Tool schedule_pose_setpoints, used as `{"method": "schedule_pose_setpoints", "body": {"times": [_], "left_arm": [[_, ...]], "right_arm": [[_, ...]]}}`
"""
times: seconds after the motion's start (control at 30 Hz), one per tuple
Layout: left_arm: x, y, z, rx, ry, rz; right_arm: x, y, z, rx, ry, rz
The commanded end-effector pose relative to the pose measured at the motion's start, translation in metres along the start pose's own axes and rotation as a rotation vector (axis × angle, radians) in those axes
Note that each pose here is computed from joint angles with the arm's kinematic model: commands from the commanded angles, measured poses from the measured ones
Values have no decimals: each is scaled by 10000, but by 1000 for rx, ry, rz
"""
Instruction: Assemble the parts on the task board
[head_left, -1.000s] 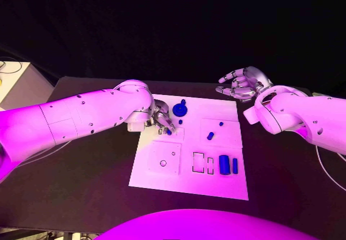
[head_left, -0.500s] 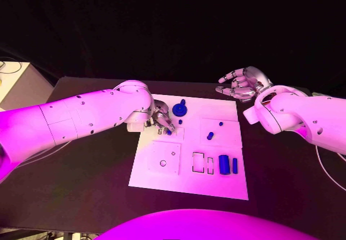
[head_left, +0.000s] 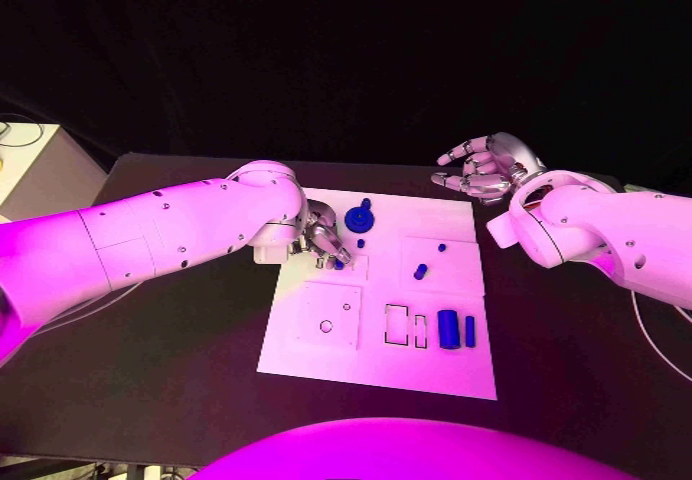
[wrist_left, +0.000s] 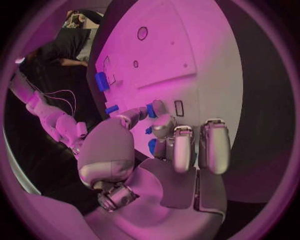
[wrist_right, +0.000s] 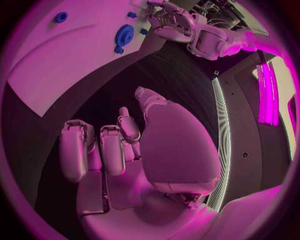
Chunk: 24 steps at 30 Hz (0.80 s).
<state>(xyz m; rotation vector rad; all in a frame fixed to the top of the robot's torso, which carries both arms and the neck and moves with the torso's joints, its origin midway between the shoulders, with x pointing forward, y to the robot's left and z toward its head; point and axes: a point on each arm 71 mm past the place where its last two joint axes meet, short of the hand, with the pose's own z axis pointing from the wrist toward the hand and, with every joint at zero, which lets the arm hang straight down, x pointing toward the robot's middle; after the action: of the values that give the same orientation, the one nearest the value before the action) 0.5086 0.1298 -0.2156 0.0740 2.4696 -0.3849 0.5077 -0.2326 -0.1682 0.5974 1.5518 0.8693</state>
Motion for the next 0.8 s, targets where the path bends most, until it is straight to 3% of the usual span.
{"method": "schedule_pose_setpoints", "body": {"times": [0.03,0.8], "left_arm": [[94,-19,32,10,46,12],[86,11,-28,19,39,9]], "right_arm": [[9,9,-2,-15,9,-5],[21,-7,-7,-9,13,-1]]}}
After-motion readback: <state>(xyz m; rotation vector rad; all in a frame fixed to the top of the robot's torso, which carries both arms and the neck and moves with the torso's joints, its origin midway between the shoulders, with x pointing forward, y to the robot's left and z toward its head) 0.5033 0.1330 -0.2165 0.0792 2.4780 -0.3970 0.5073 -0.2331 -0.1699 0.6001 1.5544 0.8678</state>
